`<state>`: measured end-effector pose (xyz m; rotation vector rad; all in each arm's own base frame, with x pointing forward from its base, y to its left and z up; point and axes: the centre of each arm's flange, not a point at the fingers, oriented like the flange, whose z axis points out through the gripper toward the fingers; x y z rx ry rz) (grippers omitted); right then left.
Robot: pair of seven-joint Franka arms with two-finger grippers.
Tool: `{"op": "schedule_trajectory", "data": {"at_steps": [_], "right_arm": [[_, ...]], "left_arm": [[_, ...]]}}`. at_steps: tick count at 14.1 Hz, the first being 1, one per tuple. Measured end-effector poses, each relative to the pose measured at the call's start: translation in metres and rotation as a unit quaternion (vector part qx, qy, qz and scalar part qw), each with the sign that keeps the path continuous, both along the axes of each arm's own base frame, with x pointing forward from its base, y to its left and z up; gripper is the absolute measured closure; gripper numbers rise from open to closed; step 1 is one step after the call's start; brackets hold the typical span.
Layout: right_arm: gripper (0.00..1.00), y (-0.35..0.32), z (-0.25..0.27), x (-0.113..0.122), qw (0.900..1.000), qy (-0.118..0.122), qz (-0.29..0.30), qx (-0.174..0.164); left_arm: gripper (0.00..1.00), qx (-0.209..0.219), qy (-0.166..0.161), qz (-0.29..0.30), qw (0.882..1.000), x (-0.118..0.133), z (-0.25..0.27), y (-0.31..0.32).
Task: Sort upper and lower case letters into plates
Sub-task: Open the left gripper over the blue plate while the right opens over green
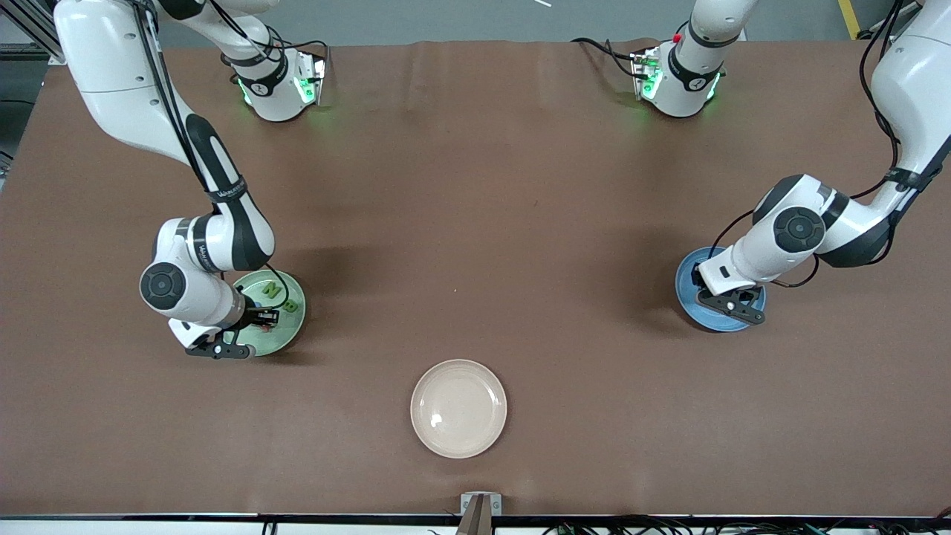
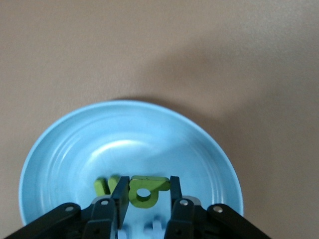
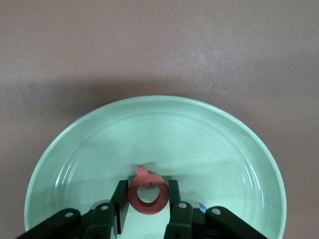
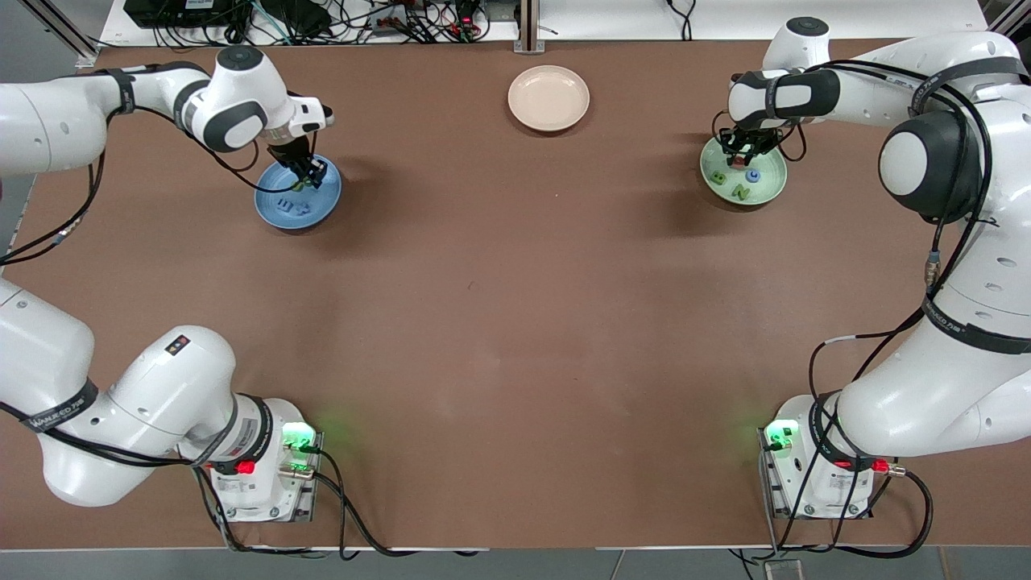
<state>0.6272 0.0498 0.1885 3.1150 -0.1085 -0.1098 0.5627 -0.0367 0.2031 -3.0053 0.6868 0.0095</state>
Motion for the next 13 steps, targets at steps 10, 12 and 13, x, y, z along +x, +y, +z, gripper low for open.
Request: {"op": "schedule_trajectory", "data": {"at_steps": [10, 12, 13], "right_arm": [[0.0, 0.003, 0.018, 0.007, 1.0, -0.006, -0.005, 0.007], [0.0, 0.003, 0.041, 0.011, 1.0, 0.011, -0.005, 0.007], [0.0, 0.004, 0.056, 0.013, 1.0, 0.018, -0.004, 0.008]], "left_arm": [[0.63, -0.008, -0.009, -0.001, 1.0, 0.002, -0.018, 0.005], [0.48, -0.007, -0.013, 0.001, 1.0, 0.005, -0.015, 0.008], [0.39, -0.006, -0.015, 0.002, 1.0, 0.007, -0.014, 0.009]]}}
